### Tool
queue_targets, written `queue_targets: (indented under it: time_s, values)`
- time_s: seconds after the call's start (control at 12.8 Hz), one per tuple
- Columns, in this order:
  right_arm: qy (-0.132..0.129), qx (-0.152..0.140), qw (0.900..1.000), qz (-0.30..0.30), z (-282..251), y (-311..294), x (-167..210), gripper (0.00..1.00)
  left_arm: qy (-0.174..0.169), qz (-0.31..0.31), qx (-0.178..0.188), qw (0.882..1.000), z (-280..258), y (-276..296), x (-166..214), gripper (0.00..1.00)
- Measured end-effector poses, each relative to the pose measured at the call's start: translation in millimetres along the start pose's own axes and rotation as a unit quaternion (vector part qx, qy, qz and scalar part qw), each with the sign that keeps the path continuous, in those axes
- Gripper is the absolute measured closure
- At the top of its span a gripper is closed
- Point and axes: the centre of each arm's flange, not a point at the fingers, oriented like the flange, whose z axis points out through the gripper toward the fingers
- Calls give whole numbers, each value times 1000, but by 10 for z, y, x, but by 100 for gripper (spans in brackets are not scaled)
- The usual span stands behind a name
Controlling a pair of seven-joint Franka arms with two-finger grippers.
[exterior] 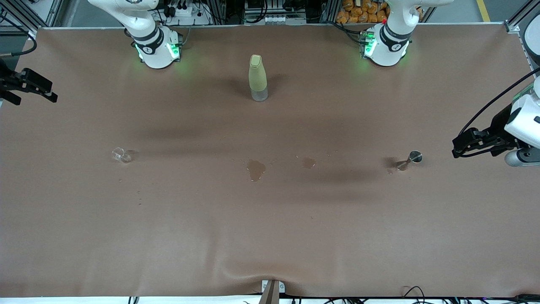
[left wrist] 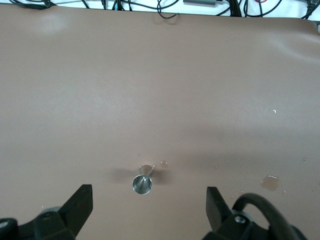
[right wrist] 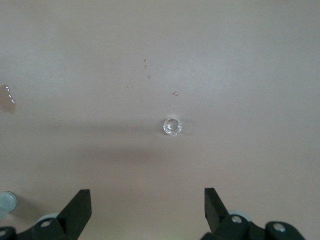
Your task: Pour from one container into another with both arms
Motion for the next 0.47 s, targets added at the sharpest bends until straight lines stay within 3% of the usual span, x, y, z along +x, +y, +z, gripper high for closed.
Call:
queue_targets:
  time_s: [0.47]
  values:
    - [-2,0,1000,2,4,7,-6,0,-15,1,1,1000,-222,2,-104,0]
